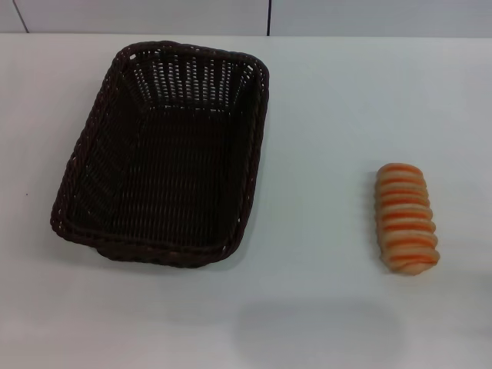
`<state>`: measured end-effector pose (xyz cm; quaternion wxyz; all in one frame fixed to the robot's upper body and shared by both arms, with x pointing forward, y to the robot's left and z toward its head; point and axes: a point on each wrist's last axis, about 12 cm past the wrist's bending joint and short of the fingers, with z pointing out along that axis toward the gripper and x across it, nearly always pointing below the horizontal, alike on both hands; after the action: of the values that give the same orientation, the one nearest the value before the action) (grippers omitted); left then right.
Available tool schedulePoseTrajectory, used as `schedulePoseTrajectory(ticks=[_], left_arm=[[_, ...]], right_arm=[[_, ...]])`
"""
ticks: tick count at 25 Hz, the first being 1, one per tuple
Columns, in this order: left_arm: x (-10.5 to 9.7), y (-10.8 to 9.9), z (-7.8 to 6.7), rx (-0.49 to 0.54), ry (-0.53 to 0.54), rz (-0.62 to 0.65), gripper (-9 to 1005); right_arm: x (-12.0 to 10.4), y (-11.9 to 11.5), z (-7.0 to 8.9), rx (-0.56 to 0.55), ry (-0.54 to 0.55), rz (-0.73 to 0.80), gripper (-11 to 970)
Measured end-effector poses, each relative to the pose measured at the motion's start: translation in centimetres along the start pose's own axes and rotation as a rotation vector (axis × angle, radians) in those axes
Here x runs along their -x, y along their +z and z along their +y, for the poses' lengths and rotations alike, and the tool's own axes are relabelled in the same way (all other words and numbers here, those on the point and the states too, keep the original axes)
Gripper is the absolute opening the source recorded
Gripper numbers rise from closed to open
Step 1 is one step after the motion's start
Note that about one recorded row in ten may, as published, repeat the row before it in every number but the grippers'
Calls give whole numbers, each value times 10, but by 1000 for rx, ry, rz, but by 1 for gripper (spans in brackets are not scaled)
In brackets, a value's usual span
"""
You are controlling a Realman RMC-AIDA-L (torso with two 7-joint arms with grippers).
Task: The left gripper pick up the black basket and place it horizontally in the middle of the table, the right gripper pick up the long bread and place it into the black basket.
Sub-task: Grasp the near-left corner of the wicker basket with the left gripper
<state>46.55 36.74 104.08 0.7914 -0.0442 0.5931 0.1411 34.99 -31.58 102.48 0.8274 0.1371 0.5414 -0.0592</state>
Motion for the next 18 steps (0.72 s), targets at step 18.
schedulePoseTrajectory(ticks=[18], left_arm=[[1,5,-12,-79,-7,-2,800]], right_arm=[[-1,2,6,46,17,4,829]])
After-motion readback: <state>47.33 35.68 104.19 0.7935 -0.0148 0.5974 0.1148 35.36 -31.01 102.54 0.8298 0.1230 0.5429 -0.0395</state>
